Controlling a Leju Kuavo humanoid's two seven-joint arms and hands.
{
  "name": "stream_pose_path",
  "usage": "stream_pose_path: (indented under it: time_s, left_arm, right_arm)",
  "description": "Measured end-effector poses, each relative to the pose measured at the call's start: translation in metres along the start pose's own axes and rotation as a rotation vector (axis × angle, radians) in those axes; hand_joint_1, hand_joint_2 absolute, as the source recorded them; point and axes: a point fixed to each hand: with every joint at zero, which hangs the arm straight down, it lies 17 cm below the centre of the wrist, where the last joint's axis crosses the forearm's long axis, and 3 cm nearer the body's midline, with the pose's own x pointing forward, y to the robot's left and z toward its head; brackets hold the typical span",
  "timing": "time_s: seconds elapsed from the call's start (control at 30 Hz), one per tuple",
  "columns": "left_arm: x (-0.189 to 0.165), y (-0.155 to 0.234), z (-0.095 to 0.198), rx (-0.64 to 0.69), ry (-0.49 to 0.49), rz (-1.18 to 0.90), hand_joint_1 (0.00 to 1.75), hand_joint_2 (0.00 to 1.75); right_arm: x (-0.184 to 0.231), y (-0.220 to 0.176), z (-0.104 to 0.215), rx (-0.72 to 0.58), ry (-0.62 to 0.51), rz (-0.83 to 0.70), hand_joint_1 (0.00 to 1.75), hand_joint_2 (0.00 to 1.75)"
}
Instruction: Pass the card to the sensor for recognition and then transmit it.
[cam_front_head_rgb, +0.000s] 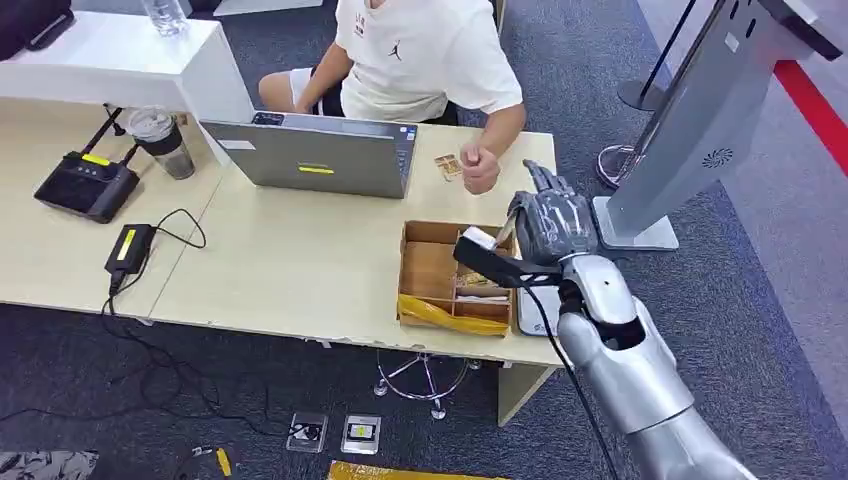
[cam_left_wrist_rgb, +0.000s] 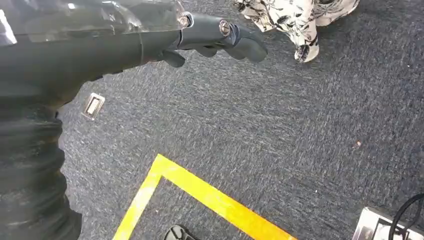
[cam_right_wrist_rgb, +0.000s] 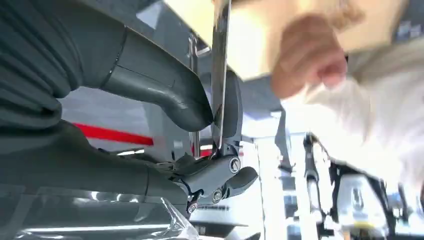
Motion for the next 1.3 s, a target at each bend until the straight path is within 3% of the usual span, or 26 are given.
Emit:
stream_pose_path:
  time_s: [0.1,0.4,0.6,0.73,0.93,1.3]
  left_arm:
    - [0.001,-0.001,0.000,-0.001,-0.002,0.000,0.00,1.75]
    - [0.003,-0.006,0.003,-0.007,-0.005,0.000,0.00,1.75]
    - [0.014,-0.011,0.004,-0.018,-0.023,-0.023,0.00,1.75]
    - [0.026,-0.018,0.005,-0.028,-0.035,-0.024,0.00,1.75]
    - [0.037,-0.025,0.008,-0.040,-0.049,-0.019,0.00,1.75]
    - [0.033,-0.026,0.009,-0.040,-0.026,-0.006,0.00,1.75]
  right_arm:
    - [-0.011,-0.035,-0.013,-0.074,0.017,-0.012,1.75,1.75]
    - [-0.027,-0.087,-0.024,-0.221,0.037,-0.055,1.75,1.75]
    - [-0.038,-0.218,-0.030,-0.644,-0.020,-0.145,1.75,1.75]
    - [-0.048,-0.273,-0.046,-0.762,-0.028,-0.133,1.75,1.75]
    - [-0.069,-0.265,-0.083,-0.667,0.028,-0.093,1.75,1.75]
    - [-0.096,-0.169,-0.102,-0.397,0.121,-0.066,1.75,1.75]
